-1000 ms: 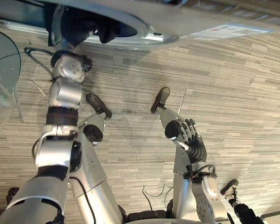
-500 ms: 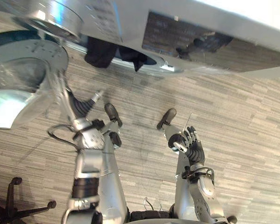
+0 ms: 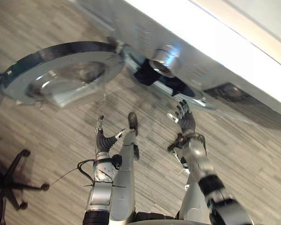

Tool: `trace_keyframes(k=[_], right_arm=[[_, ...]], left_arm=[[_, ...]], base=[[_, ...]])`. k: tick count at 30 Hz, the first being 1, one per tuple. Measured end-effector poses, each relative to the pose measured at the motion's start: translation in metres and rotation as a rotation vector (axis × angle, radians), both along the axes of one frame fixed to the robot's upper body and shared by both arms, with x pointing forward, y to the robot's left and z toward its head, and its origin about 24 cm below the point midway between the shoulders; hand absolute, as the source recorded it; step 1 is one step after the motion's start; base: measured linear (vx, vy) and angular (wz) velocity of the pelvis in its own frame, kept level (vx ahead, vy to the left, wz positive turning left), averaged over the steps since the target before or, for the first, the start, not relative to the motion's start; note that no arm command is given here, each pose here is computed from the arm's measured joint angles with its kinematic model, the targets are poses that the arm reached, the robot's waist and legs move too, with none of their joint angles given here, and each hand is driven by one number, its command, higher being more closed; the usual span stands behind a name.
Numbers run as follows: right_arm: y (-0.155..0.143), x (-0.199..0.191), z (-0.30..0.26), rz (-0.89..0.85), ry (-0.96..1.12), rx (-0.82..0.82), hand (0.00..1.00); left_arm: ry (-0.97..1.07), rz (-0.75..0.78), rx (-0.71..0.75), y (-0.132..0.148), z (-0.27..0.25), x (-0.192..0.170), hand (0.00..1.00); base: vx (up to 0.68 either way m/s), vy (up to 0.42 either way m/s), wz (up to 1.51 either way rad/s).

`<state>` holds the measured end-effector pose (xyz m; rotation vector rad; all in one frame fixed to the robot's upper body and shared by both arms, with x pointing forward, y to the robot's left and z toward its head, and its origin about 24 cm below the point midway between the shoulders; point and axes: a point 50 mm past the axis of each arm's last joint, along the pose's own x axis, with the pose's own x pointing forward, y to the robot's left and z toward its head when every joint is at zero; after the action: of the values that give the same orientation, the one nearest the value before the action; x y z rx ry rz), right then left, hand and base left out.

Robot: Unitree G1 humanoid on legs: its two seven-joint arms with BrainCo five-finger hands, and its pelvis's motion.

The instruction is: Pick up the laundry basket with both hands and put the clothes into the washing machine.

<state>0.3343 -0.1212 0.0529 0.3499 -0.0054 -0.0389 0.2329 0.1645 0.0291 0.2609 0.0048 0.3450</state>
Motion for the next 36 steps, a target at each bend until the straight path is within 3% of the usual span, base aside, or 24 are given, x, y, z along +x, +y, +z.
trace_keyframes(k=[5,14,17,22,26,32,36], right_arm=[[0.007,0.037,0.018,-0.015,0.088,0.088,0.00],[0.024,0.036,-0.009,-0.090,0.304,0.259,0.00],[0.003,0.042,-0.001,-0.191,0.283,0.345,0.00],[-0.069,0.049,0.021,-0.426,0.190,0.452,0.00],[-0.105,0.049,0.037,-0.537,0.116,0.568,0.00],[-0.139,0.053,0.074,-0.630,0.004,0.690,0.00],[-0.136,0.060,0.094,-0.594,-0.027,0.702,0.00]], left_arm=[[0.001,-0.022,-0.066,-0.002,-0.001,-0.002,0.00],[-0.029,-0.094,-0.117,-0.021,0.005,0.002,0.00],[-0.046,-0.128,-0.154,-0.029,0.010,0.005,0.00],[-0.068,-0.130,-0.200,-0.030,0.014,0.005,0.00],[-0.083,-0.128,-0.224,-0.029,0.017,0.005,0.00],[-0.101,-0.122,-0.261,-0.029,0.020,0.005,0.00],[-0.114,-0.119,-0.278,-0.031,0.022,0.005,0.00]], base=[[0.04,-0.135,0.82],[0.04,-0.106,0.60],[0.01,-0.070,0.55],[0.02,-0.039,0.59],[0.03,0.027,0.22],[0.02,0.020,0.00],[0.04,-0.008,-0.08]])
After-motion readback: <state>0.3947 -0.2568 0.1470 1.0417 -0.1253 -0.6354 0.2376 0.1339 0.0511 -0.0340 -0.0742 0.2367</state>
